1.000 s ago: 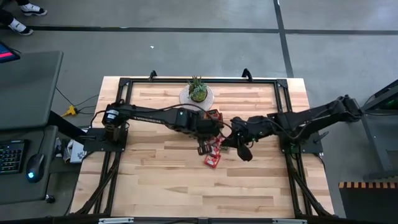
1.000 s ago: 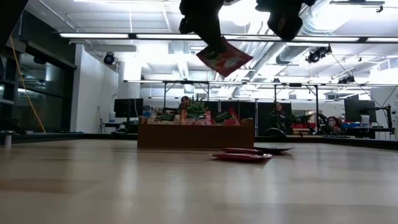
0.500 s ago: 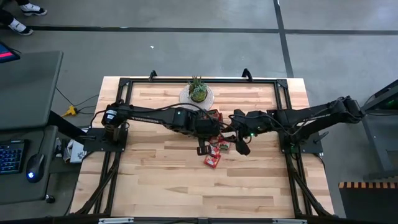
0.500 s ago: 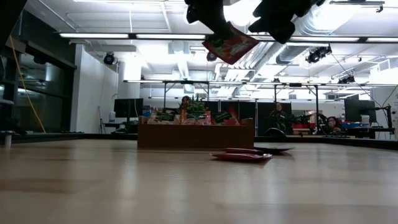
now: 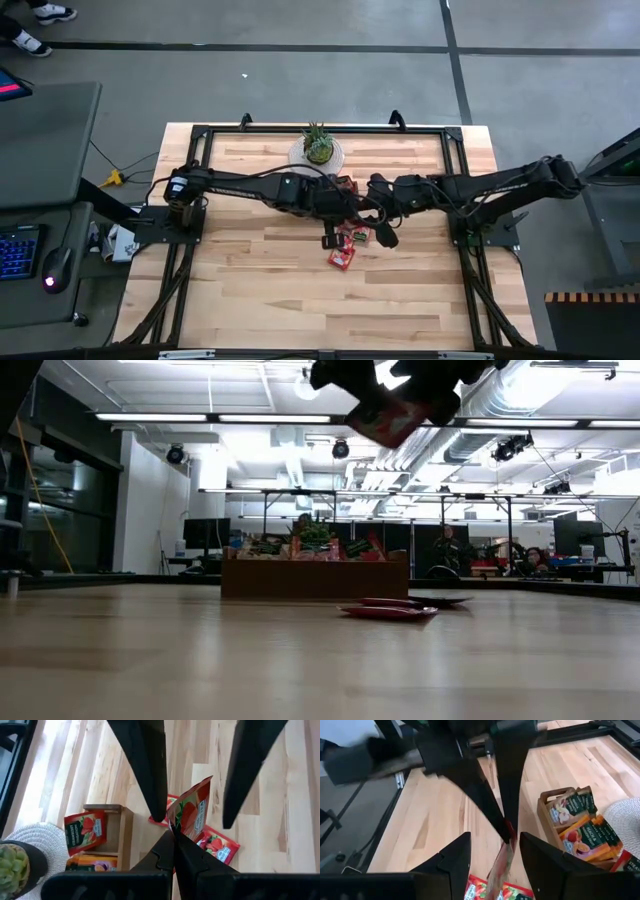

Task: Pick & Place Tea
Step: Put the red tea bag into the right section of the wooden organizer

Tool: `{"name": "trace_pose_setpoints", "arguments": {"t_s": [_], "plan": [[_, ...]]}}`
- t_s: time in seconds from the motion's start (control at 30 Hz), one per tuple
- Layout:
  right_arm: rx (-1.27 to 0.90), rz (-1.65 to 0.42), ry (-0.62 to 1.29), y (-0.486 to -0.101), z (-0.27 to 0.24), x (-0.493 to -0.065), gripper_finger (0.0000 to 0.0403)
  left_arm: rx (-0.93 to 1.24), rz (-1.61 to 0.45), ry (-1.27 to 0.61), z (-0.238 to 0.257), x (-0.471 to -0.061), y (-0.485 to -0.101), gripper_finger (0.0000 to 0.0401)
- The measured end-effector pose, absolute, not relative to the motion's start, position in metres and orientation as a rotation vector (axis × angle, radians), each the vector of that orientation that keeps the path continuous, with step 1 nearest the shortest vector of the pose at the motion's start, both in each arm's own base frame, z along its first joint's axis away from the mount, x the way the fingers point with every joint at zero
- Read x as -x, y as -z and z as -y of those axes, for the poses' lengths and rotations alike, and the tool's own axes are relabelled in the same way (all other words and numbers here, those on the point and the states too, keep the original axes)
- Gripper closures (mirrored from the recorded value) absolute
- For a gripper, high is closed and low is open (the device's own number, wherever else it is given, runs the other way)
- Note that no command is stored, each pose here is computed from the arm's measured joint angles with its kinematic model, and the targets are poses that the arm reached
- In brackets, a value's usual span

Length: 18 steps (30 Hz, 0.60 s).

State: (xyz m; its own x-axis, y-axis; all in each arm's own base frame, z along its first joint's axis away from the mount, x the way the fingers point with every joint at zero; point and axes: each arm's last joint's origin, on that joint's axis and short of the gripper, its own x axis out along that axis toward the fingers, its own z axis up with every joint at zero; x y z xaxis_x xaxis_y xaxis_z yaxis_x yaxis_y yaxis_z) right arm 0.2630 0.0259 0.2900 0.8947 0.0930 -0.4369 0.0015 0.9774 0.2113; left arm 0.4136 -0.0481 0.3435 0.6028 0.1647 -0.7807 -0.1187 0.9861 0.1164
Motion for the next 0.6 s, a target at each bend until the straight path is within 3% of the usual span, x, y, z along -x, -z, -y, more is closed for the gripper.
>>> {"name": "trace_pose_setpoints", "arguments": {"t_s": [0.3, 0.6], "plan": [[-0.206, -0.430, -0.015, -0.290, -0.025, -0.268, 0.0241, -0.073, -0.898, -0.156, 0.047, -0.410, -0.357, 0.0401], [-0.206, -0.413, -0.016, -0.291, -0.025, -0.268, 0.0288, -0.078, -0.940, -0.159, 0.047, -0.407, -0.354, 0.0401]]}}
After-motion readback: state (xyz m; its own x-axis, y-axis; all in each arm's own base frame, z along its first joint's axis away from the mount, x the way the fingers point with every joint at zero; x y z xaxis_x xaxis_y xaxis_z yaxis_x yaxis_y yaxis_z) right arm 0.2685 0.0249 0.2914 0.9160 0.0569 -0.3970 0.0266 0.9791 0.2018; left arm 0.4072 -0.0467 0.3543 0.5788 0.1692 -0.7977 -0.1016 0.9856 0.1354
